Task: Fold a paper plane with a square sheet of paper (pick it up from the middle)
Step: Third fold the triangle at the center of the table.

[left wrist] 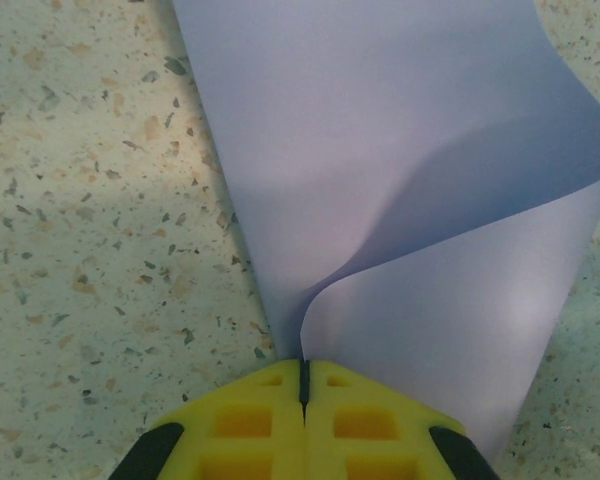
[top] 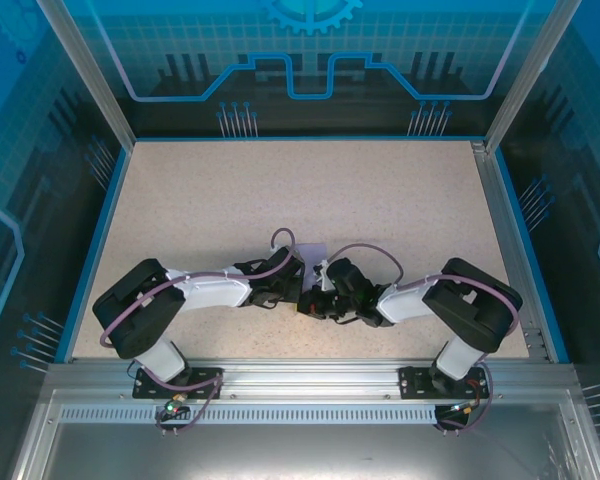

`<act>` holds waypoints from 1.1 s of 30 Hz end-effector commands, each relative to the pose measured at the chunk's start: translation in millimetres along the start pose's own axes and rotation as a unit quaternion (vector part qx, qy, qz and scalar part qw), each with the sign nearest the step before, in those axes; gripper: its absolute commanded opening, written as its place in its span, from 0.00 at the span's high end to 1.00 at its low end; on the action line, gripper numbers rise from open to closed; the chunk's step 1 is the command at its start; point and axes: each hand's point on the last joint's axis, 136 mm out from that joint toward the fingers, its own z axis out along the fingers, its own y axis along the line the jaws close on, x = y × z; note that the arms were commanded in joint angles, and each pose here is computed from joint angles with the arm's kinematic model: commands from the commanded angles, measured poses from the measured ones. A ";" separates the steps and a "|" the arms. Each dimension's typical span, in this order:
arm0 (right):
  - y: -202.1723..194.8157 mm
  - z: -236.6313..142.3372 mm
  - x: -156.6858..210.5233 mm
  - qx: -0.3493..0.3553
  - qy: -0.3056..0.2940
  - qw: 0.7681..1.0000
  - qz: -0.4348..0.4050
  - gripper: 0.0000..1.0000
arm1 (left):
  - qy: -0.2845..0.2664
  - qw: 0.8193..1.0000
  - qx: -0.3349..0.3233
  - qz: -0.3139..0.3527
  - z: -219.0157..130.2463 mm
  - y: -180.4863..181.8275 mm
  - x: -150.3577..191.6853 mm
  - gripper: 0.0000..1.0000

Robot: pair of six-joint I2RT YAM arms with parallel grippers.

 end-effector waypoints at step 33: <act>-3.6 -24.5 -34.9 -0.005 -0.051 0.999 -0.004 1.00 | 0.036 0.999 -0.017 0.005 9.2 13.9 19.6 1.00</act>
